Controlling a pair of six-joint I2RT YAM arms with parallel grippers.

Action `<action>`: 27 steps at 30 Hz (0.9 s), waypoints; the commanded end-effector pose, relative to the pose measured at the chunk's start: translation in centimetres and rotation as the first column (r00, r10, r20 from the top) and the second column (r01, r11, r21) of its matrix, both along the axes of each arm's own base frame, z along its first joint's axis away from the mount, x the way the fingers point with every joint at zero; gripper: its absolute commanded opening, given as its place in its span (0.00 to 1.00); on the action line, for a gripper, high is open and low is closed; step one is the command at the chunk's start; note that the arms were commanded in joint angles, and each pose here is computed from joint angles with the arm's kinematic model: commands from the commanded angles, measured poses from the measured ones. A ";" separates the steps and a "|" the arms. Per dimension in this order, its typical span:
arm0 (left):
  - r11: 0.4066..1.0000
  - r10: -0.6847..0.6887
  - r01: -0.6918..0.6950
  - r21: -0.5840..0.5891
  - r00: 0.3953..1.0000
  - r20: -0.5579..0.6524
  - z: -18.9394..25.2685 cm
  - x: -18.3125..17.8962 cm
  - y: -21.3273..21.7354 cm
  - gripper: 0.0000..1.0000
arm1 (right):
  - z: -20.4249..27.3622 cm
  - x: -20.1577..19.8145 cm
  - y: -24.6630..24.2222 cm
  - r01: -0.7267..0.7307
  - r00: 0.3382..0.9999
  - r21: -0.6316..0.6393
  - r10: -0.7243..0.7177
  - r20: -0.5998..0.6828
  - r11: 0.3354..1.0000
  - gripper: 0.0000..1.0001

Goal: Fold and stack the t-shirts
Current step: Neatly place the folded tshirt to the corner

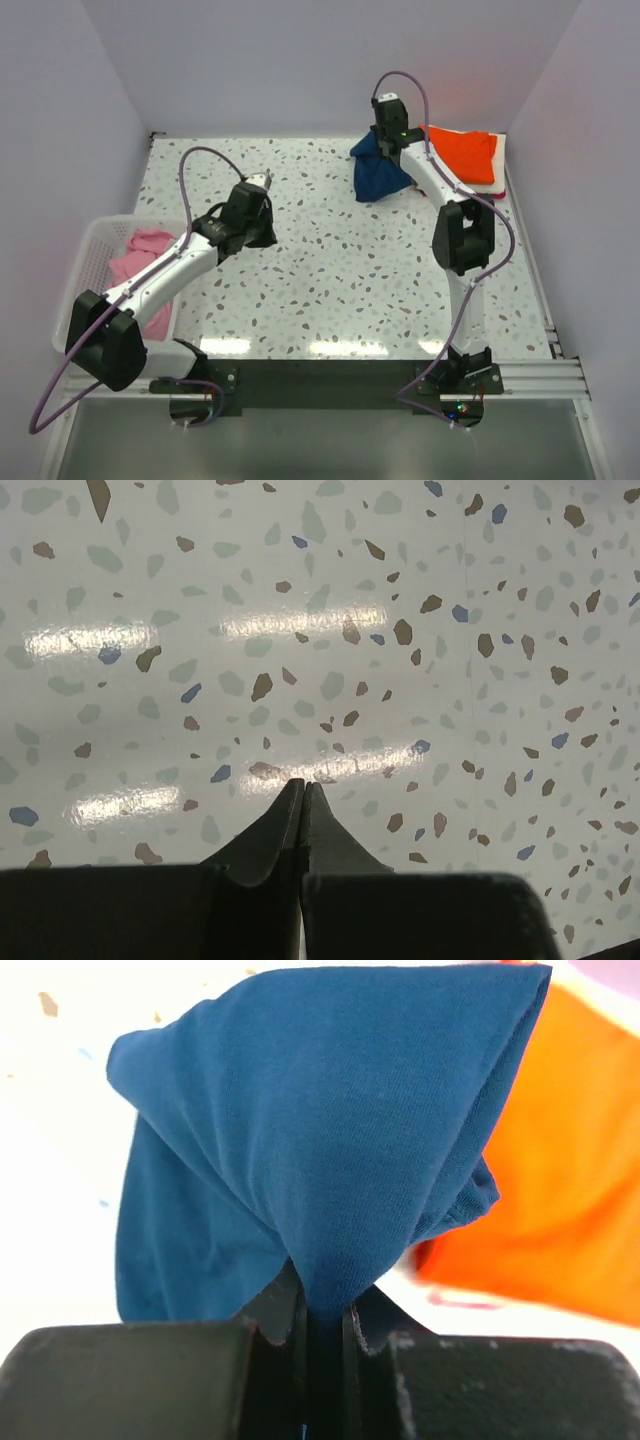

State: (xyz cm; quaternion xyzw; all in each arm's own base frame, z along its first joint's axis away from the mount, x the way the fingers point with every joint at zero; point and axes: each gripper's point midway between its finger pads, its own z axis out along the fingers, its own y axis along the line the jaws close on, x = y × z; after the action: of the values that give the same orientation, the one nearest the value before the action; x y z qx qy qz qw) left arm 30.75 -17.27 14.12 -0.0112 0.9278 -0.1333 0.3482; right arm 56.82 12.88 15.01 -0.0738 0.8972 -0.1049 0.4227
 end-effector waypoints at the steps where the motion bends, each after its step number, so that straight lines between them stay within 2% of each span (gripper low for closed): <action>1: 0.998 -0.047 0.047 0.037 0.999 -0.009 -0.8 0.1 0.4 0.00 | 2.8 2.0 -2.5 -0.030 0.998 -0.117 0.035 0.043 0.993 0.00; 13: 0.995 -0.084 0.087 0.052 0.994 -0.068 -2.3 0.7 0.7 0.00 | 9.0 5.9 -7.7 -0.029 0.988 -0.092 0.043 0.148 0.995 0.00; 22: 0.993 -0.110 0.113 0.029 0.990 -0.092 -3.1 1.3 0.3 0.00 | 12.6 5.4 -12.3 0.015 0.978 -0.002 -0.014 0.208 1.000 0.00; 27: 0.994 -0.106 0.110 0.029 0.989 -0.102 -3.7 1.5 0.5 0.00 | 13.6 5.1 -13.8 0.023 0.973 0.091 -0.044 0.229 0.996 0.00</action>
State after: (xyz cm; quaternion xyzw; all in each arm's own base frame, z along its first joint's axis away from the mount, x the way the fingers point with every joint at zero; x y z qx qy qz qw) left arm 30.94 -16.40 9.34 0.0296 0.9532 -0.1229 0.2746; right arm 62.67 -0.72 20.38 -0.0494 0.8839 -0.1125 0.4512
